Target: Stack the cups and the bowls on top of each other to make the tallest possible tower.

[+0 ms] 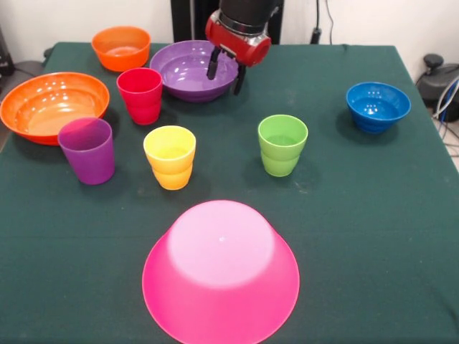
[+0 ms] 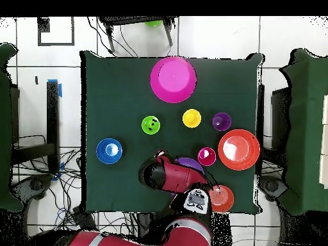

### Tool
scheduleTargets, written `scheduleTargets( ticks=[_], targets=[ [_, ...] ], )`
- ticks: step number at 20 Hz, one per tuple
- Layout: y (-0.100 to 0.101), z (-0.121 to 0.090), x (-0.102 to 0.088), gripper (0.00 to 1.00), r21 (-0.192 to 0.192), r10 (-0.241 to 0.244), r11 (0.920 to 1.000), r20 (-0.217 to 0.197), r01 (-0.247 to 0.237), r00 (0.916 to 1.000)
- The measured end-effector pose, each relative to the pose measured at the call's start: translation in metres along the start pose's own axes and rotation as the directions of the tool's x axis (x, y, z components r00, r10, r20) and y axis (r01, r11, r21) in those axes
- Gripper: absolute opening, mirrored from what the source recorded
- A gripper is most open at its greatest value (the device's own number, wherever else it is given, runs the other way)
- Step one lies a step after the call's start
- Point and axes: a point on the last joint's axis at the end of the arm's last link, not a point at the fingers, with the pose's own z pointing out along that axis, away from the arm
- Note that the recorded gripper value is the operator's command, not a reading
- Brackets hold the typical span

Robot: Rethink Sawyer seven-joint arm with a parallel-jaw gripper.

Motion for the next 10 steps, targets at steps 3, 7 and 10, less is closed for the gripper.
scheduleTargets(
  ticks=[3,7,10],
  targets=[
    [-0.0005,-0.0019,-0.0005,1.0,-0.001,0.001,1.0,0.002,-0.001,1.0],
    [-0.0017,-0.0017,0.0002,1.0,0.001,0.002,1.0,0.0,-0.002,1.0],
    [-0.0039,0.0011,0.0015,1.0,0.005,0.002,1.0,-0.006,-0.002,1.0]
  ],
)
